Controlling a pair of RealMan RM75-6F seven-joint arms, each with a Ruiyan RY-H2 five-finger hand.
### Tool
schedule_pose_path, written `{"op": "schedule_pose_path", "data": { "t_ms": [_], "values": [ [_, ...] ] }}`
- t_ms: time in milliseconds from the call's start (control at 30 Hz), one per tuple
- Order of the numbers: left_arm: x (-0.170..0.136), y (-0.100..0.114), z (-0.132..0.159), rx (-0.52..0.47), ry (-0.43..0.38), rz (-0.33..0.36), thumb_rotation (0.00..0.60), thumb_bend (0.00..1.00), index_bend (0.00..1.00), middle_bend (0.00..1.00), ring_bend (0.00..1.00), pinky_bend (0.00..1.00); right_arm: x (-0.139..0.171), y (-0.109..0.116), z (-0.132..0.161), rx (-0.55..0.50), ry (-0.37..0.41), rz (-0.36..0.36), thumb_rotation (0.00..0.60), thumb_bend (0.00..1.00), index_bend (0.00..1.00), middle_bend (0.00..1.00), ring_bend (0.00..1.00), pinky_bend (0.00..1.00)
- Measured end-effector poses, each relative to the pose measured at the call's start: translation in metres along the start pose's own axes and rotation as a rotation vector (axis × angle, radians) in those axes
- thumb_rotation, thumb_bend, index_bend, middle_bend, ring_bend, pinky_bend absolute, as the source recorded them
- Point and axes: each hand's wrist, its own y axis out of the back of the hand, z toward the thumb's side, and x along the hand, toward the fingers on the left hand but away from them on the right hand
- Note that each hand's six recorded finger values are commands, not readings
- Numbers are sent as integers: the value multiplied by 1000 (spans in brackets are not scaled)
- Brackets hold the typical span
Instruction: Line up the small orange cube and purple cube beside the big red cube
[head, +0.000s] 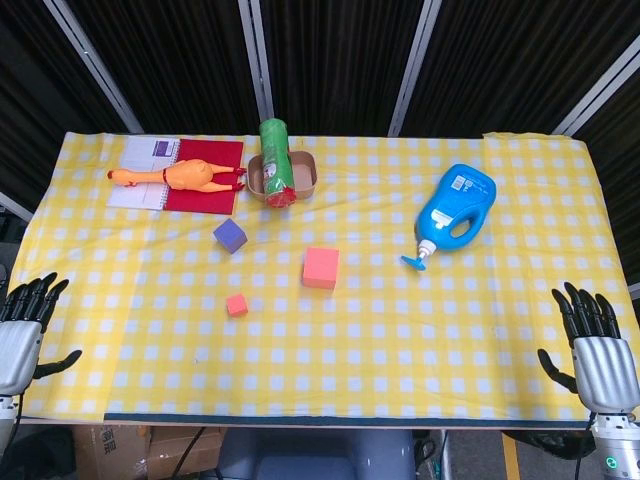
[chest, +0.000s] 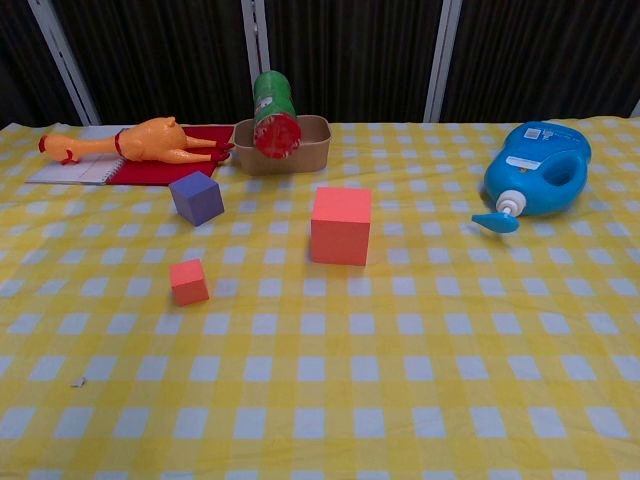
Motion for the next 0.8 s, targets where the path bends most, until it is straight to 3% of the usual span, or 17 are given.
{"op": "schedule_pose_path", "data": {
  "t_ms": [433, 800],
  "values": [
    [2, -1, 0, 7, -4, -5, 600, 180, 0, 0, 0, 8, 1, 0, 0, -3, -2, 3, 600, 367, 0, 0, 0, 11],
    [57, 13, 21, 81, -90, -37, 600, 217, 0, 0, 0, 31, 0, -2, -1, -27, -13, 20, 600, 367, 0, 0, 0, 11]
  ]
}}
